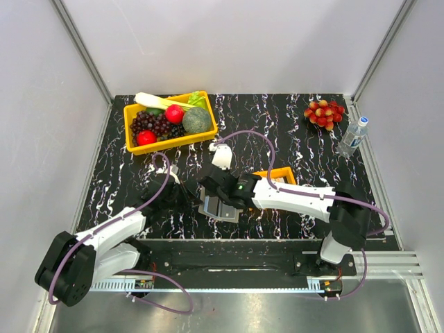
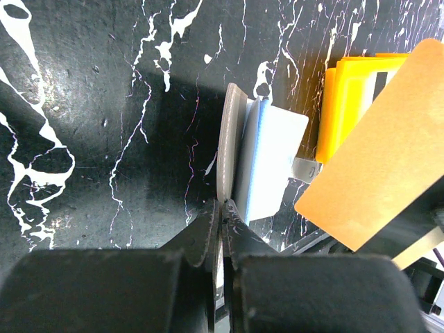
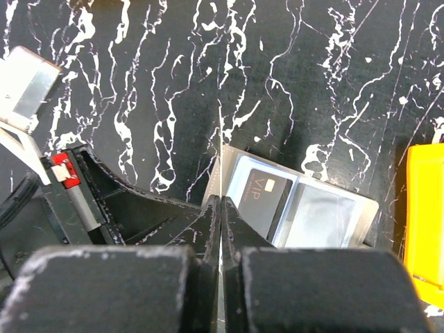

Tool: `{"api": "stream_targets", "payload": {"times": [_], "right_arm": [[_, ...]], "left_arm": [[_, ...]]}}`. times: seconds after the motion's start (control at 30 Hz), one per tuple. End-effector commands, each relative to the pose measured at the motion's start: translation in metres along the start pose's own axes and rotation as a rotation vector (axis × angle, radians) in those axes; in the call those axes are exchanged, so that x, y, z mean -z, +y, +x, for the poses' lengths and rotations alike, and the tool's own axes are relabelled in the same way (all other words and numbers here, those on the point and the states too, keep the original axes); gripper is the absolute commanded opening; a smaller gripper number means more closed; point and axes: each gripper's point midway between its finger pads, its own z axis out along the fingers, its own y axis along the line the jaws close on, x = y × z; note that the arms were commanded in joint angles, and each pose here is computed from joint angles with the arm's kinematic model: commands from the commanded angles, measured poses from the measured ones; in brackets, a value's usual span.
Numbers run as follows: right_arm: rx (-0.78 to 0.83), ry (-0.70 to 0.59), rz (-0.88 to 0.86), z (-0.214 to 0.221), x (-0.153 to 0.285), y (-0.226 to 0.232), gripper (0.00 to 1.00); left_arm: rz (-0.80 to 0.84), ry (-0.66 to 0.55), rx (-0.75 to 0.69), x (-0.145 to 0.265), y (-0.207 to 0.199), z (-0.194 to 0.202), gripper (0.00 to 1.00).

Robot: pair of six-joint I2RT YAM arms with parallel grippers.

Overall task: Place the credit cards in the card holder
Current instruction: Turn over the card slot in the card holder.

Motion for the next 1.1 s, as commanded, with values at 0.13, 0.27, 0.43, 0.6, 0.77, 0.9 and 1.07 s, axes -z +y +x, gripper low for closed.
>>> {"api": "stream_targets", "payload": {"times": [0.13,0.27,0.43,0.6,0.77,0.9,1.07], "right_arm": [[-0.011,0.01,0.067,0.011,-0.008,-0.009,0.0],[-0.01,0.021,0.064,0.014,-0.011,-0.007,0.0],[-0.016,0.028,0.057,0.017,-0.014,-0.004,0.0],[-0.025,0.012,0.038,0.011,-0.011,0.0,0.0],[-0.035,-0.008,0.013,0.004,-0.005,0.003,0.0],[-0.031,-0.005,0.012,0.005,-0.006,0.003,0.0],[-0.014,0.022,0.033,0.017,-0.014,-0.001,0.0]], "left_arm": [[0.029,-0.036,-0.006,0.002,-0.006,-0.006,0.0],[0.031,-0.035,-0.006,0.002,-0.007,-0.006,0.0],[0.032,-0.034,-0.005,0.002,-0.007,-0.006,0.0],[0.035,-0.036,-0.008,0.002,-0.008,-0.006,0.0],[0.034,-0.037,-0.005,0.002,-0.008,-0.007,0.0],[0.033,-0.038,-0.005,0.002,-0.009,-0.007,0.0],[0.031,-0.035,-0.006,0.001,-0.008,-0.007,0.0]]}}
